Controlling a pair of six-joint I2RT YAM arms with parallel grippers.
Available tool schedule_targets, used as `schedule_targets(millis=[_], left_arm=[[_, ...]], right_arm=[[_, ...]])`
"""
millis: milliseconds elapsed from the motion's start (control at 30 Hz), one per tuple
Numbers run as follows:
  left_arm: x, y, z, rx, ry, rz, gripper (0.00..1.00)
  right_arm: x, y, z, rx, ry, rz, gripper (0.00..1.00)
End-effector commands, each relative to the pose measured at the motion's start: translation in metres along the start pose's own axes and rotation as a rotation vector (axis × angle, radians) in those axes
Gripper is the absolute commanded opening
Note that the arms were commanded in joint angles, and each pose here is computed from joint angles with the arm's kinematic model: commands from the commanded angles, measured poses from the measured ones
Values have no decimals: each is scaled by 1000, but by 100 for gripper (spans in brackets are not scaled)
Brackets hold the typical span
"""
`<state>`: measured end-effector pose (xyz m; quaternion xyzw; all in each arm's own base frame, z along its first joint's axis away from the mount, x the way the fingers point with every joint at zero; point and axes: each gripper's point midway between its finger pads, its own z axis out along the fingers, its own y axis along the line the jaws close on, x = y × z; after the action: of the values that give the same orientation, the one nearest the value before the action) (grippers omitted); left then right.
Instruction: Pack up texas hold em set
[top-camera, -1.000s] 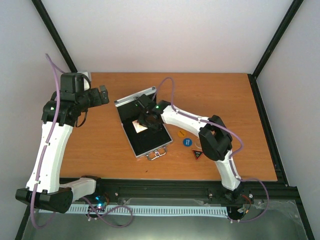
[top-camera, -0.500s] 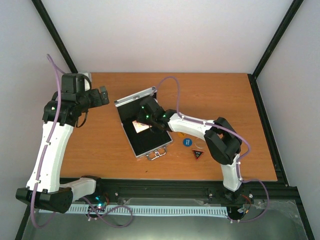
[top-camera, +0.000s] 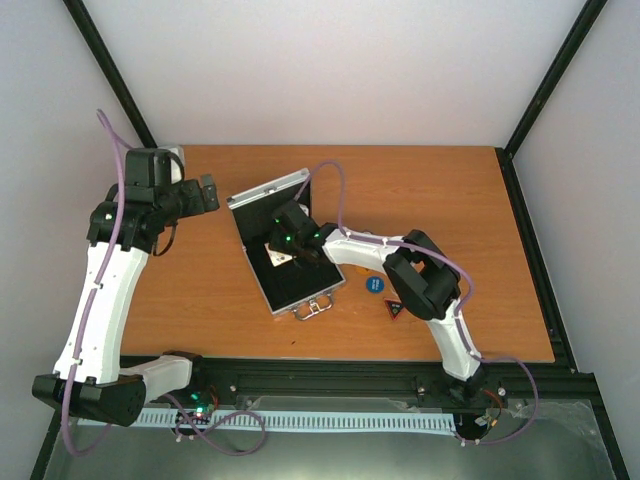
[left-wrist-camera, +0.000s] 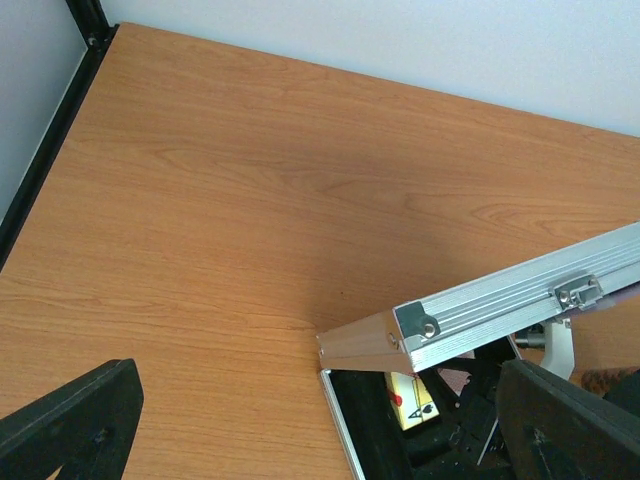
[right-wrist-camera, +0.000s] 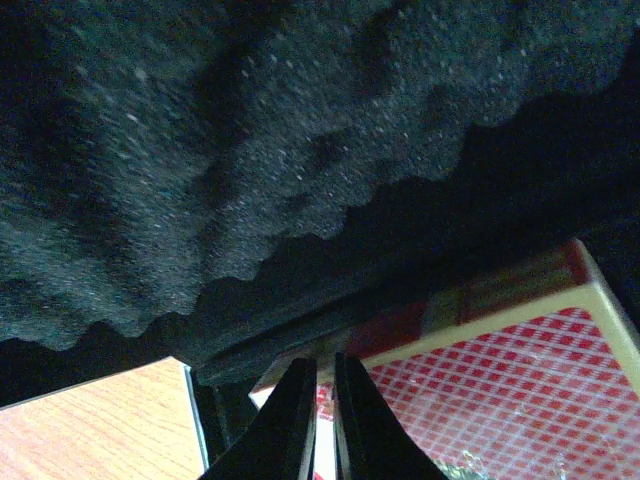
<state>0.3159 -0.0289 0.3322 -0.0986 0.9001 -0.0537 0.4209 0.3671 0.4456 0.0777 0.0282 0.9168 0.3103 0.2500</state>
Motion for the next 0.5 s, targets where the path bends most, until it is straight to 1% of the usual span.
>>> schedule_targets(millis=[0, 233, 367, 467], left_arm=[[2, -3, 3, 10, 7, 21, 100], [4, -4, 4, 20, 12, 19, 100], [4, -5, 3, 26, 12, 15, 100], [4, -5, 2, 25, 9, 17, 100]], right_arm=[[10, -11, 14, 51, 44, -14, 7], [25, -31, 24, 100, 91, 23, 6], [18, -22, 18, 60, 66, -8, 5], [13, -20, 13, 92, 73, -36, 5]])
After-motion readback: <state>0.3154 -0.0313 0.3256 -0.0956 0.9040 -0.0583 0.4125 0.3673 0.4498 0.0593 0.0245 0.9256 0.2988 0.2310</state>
